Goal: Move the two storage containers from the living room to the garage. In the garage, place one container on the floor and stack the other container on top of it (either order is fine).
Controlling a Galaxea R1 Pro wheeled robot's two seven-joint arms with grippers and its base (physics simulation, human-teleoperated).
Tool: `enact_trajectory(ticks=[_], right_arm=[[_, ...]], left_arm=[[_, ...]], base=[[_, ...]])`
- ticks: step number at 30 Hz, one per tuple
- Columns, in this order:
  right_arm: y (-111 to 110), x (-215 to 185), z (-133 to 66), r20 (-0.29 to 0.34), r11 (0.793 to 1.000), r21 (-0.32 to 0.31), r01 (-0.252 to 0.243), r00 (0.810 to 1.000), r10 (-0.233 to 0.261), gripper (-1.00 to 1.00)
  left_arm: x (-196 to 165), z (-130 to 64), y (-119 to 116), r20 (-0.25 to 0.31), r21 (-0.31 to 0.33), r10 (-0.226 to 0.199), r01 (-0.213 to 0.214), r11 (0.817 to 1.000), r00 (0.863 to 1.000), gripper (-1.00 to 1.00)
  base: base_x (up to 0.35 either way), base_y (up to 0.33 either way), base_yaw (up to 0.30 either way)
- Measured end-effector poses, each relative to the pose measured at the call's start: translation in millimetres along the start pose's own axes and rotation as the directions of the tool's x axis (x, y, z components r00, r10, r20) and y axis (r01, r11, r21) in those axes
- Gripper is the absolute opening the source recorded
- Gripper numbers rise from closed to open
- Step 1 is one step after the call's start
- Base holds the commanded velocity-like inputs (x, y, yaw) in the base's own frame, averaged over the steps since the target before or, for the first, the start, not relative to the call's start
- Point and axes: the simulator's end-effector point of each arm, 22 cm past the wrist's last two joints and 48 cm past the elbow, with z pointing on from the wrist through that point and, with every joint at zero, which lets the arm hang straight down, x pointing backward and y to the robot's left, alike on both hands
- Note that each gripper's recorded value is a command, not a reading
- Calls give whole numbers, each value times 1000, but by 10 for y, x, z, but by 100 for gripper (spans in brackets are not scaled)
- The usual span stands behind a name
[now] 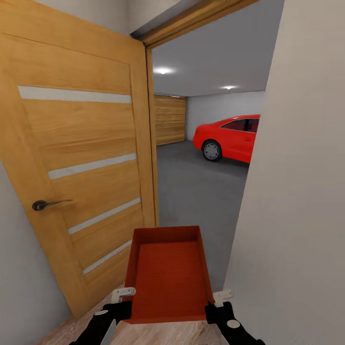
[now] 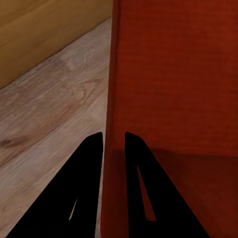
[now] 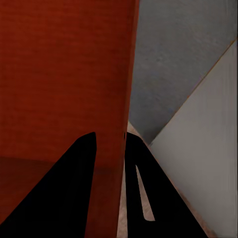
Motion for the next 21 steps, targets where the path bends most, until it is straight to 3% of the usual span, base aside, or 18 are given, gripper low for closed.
enact_trajectory(ticks=[6, 21], right_arm=[[2, -2, -1, 1, 1000, 0, 0, 1000, 0, -100], [9, -1, -1, 0, 1000, 0, 0, 1000, 0, -100]], left_arm=[[-1, -2, 1, 1, 0, 0, 0, 1000, 1000, -100], [-1, -1, 9, 0, 1, 0, 0, 1000, 1000, -100]], base=[[26, 45, -18], [101, 228, 0]])
